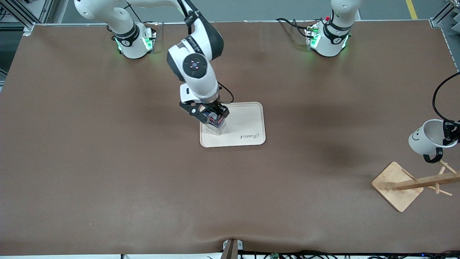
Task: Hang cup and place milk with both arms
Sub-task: 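Hang the mug on the stand peg while the right gripper carries milk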
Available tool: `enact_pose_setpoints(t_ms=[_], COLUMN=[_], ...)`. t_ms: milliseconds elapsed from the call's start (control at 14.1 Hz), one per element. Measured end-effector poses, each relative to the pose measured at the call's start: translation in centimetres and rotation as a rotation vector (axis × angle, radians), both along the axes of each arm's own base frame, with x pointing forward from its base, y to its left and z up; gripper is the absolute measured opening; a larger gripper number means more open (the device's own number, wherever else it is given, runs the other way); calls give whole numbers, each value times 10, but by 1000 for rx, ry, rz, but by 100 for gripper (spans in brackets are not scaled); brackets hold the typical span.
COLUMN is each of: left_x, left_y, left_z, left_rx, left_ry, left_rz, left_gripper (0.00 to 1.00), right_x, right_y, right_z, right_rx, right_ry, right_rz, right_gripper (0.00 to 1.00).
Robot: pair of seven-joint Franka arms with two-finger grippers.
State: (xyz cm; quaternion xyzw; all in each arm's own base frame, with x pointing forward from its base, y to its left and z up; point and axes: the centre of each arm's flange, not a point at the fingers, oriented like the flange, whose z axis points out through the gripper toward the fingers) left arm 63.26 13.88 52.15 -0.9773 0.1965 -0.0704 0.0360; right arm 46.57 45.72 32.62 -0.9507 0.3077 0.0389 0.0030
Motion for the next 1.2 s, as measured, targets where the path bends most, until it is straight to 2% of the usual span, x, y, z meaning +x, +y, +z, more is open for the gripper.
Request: enact_pose_setpoints(t_ms=[71,212,424,495,566,707,778,919,990,1061,1202], left_x=[1,2,8,10,12,14,15,17,18,18,19], left_y=[0,4,19,23,25,28,29,31,32,33,35], left_z=[1,-6,-16,-18,-19,-16,-15,-14,-15,-16,-20], left_rx=[-11,-19,-35,-41,-44,-49,-51,-54,-56,-58,-63], left_ry=[-3,4,7,6,4,-5,-10,-15,-14,-13,-10], left_rz=[0,-3,-20,-23,-22,-19,-18,-16,-15,-14,-12], left_gripper=[5,5,5,5,5,5,5,5,5,5,5], right_x=[-1,4,26,38,53,93,111,130,132,133,129], right_y=[3,-2,-22,-31,-42,-82,-110,-164,-182,-193,-211], right_z=[2,4,15,27,44,88,105,121,124,126,127], right_rx=[-7,-13,-21,-12,26,151,190,219,221,207,104], right_ry=[-5,-6,8,34,74,161,199,270,293,298,266], right_rz=[7,-4,-48,-80,-133,-257,-281,-243,-216,-195,-104], right_gripper=[74,74,74,74,72,66,66,66,66,66,66])
